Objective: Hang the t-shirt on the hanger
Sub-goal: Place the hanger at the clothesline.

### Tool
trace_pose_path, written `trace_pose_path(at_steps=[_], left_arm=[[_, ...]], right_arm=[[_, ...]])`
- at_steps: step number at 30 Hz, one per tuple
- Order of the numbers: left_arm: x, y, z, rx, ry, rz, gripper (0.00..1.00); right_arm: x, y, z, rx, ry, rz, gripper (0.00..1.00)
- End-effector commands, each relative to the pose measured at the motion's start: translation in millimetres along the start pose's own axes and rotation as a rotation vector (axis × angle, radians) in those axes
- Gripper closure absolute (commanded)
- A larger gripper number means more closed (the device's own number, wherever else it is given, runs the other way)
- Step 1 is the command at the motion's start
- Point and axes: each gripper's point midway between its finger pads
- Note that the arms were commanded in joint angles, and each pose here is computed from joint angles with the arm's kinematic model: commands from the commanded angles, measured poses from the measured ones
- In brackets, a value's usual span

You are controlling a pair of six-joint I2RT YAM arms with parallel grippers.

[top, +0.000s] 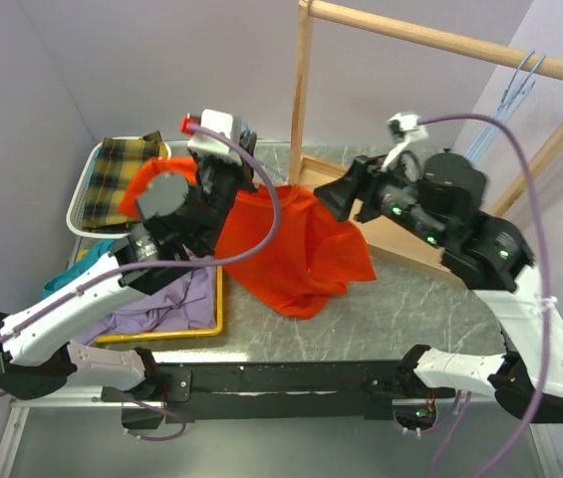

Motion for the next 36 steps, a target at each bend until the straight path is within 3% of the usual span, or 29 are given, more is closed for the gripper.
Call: trace_pose_path(at_steps=[1,6,11,19,36], left_arm=[[-95.2,-2.2,-0.9,0.137,-0.162,0.023,0.99],[-134.2,-33.0,-4.6,0.317,-0.256,-0.025,0.99],[-87.4,-48.5,-6.9,0.348,-0.199,-0.027,0.99],[-12.1,-77.2,-8.8,0.404,-0.067,-0.049,0.99],[11.3,-97.1,2.8,0.395,-0.042,-0.141,0.99]], right_arm=[[-59.0,33.1,-54.7,-0.138,-0.196,-0.115,0.28],[-74.2,36.9,-71.6,-0.156,-0.260,-0.217,0.26],[-43.6,27.1,-67.0,-0.173,-0.182,-0.251,0.26],[39.6,-2.1,-42.0,-0.175,0.068,-0.250,0.32],[119.4,-62.6,-23.7,0.016,0.303,-0.274,0.38]])
Point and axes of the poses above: each gripper's point midway between its finger pads, its own z axis out along the fingers, its own y axis along the line the jaws close on, x = y × z, and after that the axes turned 9 degrees about z, right-handed
